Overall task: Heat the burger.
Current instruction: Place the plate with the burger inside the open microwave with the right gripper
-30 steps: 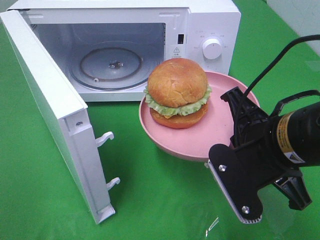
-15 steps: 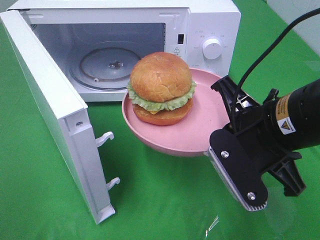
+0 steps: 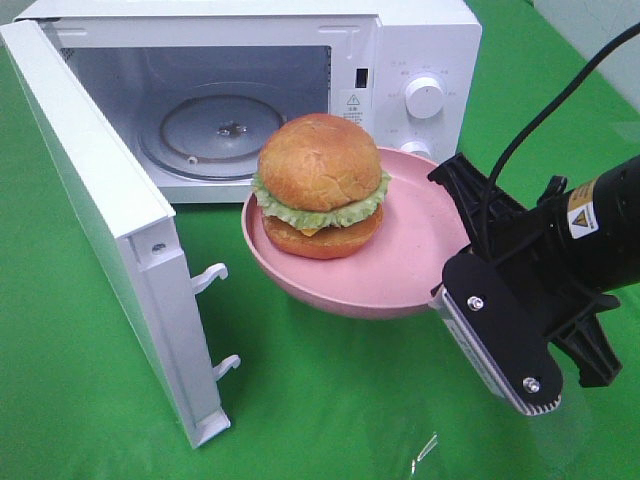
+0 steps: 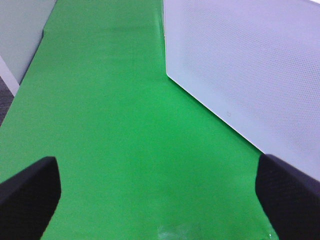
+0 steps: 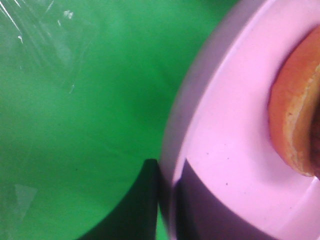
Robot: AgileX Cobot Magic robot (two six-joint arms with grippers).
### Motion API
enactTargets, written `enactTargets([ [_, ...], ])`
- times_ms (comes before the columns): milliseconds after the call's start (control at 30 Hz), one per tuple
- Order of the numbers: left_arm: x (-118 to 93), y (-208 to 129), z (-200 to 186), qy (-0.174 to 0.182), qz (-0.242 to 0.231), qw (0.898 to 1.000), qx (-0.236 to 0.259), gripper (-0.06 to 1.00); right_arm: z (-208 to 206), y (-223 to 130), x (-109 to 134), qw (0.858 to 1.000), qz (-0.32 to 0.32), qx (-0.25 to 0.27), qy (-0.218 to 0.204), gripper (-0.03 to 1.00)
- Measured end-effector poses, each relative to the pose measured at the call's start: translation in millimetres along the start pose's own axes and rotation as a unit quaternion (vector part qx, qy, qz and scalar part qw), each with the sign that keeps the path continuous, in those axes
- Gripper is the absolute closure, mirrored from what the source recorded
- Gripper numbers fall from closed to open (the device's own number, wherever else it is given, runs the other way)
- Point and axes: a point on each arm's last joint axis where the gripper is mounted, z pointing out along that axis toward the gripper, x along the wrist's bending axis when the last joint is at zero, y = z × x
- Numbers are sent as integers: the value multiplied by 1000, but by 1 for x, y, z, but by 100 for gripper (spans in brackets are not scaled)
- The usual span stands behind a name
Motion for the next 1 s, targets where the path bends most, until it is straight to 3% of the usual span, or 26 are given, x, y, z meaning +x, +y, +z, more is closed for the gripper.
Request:
enactTargets([
  [333, 0, 0, 0, 0, 0, 1000, 0, -3, 1, -2, -5, 999, -17, 4, -27, 90],
  [567, 0, 0, 0, 0, 0, 1000, 0, -3, 11, -2, -7, 1000, -17, 3, -23, 90],
  [1000, 0, 0, 0, 0, 0, 1000, 0, -3, 36, 8, -43, 999, -33, -9, -25, 90],
])
